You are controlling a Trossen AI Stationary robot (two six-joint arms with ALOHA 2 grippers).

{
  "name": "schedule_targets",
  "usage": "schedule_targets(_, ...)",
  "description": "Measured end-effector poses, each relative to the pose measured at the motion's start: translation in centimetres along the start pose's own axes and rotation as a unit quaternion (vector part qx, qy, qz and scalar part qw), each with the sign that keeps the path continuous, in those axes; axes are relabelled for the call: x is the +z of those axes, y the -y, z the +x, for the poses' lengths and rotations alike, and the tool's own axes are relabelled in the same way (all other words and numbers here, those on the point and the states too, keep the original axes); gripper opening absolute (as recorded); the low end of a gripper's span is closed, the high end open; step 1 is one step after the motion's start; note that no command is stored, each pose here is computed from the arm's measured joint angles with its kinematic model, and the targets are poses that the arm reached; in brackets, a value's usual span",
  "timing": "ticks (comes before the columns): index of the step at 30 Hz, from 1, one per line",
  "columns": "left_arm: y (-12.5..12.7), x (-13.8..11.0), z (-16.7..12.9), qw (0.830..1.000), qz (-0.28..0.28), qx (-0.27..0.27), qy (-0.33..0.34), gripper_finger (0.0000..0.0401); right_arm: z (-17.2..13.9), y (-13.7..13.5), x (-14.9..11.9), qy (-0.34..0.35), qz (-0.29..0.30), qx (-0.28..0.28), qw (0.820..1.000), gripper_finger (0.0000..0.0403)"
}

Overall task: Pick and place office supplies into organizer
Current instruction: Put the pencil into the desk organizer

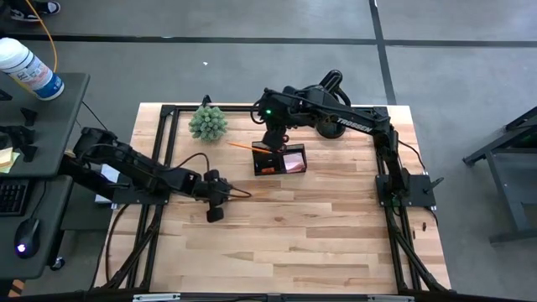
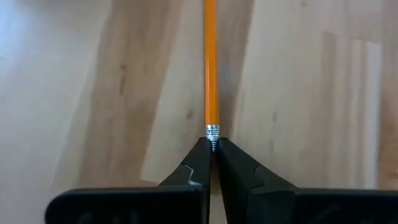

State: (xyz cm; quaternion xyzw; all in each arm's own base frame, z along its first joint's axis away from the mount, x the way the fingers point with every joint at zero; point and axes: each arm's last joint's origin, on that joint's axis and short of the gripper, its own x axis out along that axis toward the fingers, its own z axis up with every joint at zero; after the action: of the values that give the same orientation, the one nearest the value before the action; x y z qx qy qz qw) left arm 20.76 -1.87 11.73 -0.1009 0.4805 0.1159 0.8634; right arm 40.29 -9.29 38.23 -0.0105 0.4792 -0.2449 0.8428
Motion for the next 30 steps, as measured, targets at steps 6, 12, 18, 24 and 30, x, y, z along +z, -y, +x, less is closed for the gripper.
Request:
schedule_targets(6,0.0,0.5,-1.1,1.0,0.005,-0.011,0.027,0.0001,-0.3,0.6,-1.1,-0.049,-0.021,-0.041,0.998,0.0138)
schedule_targets(12,0.0,0.8,-1.9,0.999,0.005,-0.01,0.054,0.0,-2.0,1.7,-2.3,-0.083,-0.018,-0.07,0.994,0.0138)
schedule_targets(18,-0.1,1.1,-2.5,0.997,0.009,-0.006,0.07,0.0,-5.4,3.4,-3.2,-0.057,0.031,-0.091,0.994,0.0137)
schedule_targets(24,-0.2,1.4,-3.4,0.995,0.005,-0.004,0.099,0.0,-8.1,4.7,-6.9,-0.031,0.107,-0.105,0.988,0.0137)
schedule_targets(30,-0.3,2.4,-5.4,0.984,0.014,-0.006,0.176,0.0,-7.9,2.7,-12.3,0.079,0.195,0.012,0.977,0.0137)
